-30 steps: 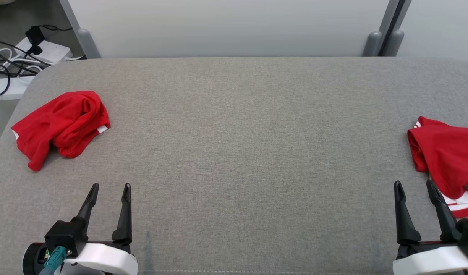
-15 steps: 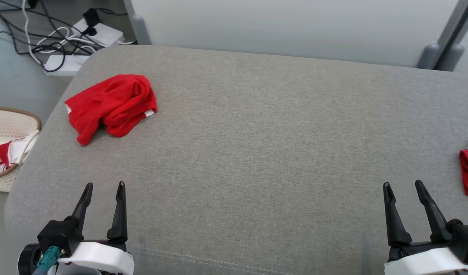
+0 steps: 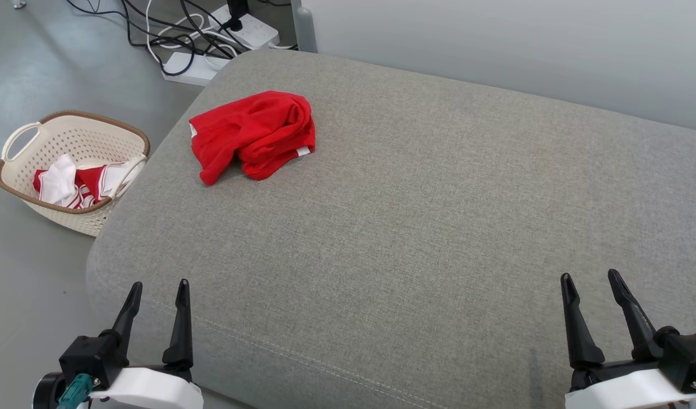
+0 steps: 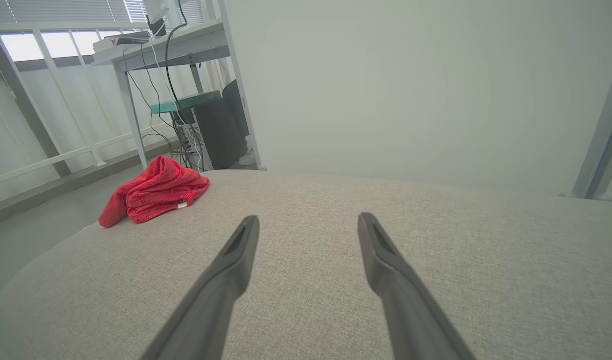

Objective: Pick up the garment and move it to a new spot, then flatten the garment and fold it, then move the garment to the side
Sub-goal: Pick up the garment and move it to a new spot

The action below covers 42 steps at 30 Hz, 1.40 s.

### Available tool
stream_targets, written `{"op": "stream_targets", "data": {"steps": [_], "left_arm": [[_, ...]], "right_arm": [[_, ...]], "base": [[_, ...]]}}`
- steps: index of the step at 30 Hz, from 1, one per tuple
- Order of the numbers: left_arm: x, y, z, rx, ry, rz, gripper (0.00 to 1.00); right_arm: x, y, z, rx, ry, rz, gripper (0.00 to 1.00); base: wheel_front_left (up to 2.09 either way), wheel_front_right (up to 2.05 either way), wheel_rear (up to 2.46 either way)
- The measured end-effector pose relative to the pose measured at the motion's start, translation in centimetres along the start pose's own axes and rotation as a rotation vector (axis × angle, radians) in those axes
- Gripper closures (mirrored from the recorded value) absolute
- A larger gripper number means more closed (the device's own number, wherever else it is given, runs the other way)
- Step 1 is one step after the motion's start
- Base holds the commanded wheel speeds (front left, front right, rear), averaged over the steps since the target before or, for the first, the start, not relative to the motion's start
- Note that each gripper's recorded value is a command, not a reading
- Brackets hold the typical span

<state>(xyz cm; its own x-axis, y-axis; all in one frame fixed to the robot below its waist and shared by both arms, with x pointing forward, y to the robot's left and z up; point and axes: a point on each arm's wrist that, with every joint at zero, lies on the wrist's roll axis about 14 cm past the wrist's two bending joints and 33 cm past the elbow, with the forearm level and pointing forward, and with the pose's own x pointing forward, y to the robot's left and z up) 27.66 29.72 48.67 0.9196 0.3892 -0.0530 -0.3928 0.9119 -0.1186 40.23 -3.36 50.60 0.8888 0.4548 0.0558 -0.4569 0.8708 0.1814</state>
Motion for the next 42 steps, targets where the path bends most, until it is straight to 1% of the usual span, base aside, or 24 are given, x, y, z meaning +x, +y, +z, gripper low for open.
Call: {"op": "stream_targets", "data": {"steps": [8,26,28,31,36,39,42], "left_arm": [[-0.2,0.3,-0.3,-0.004,0.006,0.01,0.0],[0.1,-0.4,-0.4,-0.007,0.008,-0.01,0.0],[0.6,-0.8,0.8,-0.007,-0.026,-0.024,0.0],[2.4,-1.8,4.3,0.006,-0.128,-0.061,0.0],[6.2,-3.3,11.1,0.079,-0.275,-0.134,0.0],[8.8,-4.4,14.0,0.106,-0.308,-0.175,0.0],[12.3,-5.1,15.1,0.116,-0.254,-0.212,0.0]], "right_arm": [[0.1,0.4,-0.2,0.002,0.007,0.011,0.0],[0.1,0.1,-0.5,0.011,0.015,0.003,0.0],[0.1,0.0,-0.7,0.013,0.018,0.0,0.0],[0.2,-0.2,-0.9,0.016,0.025,-0.004,0.0],[0.7,-0.9,-1.0,0.013,0.031,-0.017,0.0],[0.9,-1.7,-1.2,0.011,0.034,-0.035,0.0],[0.9,-2.5,-1.8,0.017,0.05,-0.056,0.0]], "base": [[0.0,0.0,0.0],[0.0,0.0,0.0],[0.0,0.0,0.0],[0.0,0.0,0.0],[0.0,0.0,0.0],[0.0,0.0,0.0],[0.0,0.0,0.0]]}}
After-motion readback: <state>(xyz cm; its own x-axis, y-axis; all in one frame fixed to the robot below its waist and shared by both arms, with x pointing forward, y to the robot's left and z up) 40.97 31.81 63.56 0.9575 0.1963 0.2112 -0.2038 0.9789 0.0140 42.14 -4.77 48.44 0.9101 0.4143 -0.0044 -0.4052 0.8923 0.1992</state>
